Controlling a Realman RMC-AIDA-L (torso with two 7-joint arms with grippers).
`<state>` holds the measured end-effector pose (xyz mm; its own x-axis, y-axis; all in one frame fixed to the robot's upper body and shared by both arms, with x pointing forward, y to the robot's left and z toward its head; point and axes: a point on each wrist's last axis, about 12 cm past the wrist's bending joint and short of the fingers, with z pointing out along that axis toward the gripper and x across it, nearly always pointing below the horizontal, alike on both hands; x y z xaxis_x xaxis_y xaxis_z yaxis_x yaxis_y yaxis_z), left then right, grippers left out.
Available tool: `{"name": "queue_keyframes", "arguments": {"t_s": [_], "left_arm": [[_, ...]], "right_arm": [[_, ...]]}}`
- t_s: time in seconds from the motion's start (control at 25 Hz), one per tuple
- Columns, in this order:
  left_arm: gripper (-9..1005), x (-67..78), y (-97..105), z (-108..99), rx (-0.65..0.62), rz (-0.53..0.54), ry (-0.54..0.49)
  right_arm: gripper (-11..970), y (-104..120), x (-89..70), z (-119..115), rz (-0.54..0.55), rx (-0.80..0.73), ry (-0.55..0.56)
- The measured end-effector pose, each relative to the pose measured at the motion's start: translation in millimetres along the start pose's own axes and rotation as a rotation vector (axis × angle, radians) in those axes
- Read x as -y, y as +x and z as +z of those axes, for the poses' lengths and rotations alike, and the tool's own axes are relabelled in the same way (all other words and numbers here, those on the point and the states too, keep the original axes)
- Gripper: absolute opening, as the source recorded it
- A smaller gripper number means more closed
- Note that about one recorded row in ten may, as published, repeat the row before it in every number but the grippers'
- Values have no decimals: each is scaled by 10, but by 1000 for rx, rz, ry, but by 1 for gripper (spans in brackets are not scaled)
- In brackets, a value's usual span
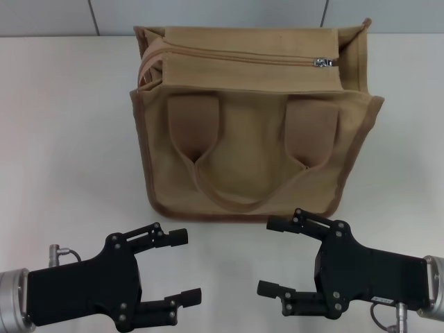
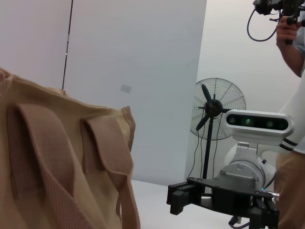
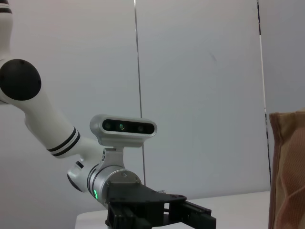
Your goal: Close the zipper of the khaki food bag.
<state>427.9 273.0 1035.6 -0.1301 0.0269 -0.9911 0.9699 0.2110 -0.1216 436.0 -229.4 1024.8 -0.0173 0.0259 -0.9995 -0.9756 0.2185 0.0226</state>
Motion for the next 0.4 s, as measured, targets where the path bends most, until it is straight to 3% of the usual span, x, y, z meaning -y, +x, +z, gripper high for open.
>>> {"name": "queue_keyframes", "arguments": {"t_s": [0.4], "left_arm": [[812, 2, 2, 0, 0, -2, 0]], "right_arm": [[843, -2, 11, 1, 1, 6, 15]]}}
